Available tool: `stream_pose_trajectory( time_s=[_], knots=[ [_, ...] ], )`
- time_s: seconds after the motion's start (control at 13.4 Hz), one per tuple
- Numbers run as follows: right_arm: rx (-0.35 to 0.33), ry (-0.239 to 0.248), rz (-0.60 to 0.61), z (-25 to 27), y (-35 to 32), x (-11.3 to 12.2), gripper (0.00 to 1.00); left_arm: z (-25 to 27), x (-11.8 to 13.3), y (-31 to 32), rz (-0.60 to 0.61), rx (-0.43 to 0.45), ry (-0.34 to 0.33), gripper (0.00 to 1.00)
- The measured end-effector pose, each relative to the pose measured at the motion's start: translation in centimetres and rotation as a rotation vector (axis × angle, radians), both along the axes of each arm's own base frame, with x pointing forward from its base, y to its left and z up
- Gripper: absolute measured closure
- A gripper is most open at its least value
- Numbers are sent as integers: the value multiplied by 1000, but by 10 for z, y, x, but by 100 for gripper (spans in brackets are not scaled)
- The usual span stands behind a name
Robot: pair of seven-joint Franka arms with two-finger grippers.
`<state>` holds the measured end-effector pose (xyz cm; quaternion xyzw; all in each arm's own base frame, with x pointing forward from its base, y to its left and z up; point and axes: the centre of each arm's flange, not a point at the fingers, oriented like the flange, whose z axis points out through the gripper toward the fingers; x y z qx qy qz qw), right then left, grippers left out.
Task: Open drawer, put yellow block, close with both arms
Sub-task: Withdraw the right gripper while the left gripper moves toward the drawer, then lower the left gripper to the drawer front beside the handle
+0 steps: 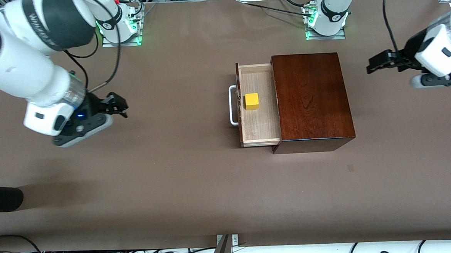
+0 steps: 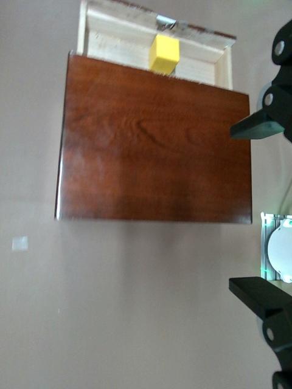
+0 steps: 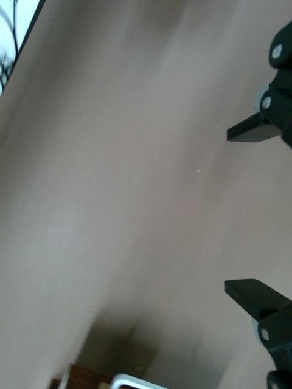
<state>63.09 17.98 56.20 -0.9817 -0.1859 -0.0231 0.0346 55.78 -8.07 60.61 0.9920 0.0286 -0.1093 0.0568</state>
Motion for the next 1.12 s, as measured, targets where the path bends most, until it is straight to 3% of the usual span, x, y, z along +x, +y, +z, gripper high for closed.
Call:
stream_pose_trajectory(
  time_s=[0.37, 0.67, 1.12],
  knots=[
    [4, 7, -180, 10, -93, -19, 0, -15, -22, -138, 16, 48, 18, 0],
    [10, 4, -335, 26, -157, -44, 0, -56, -29, -229, 103, 74, 12, 0],
    [-71, 38, -469, 30, -208, -66, 0, -124, -53, -390, 294, 94, 14, 0]
  ],
)
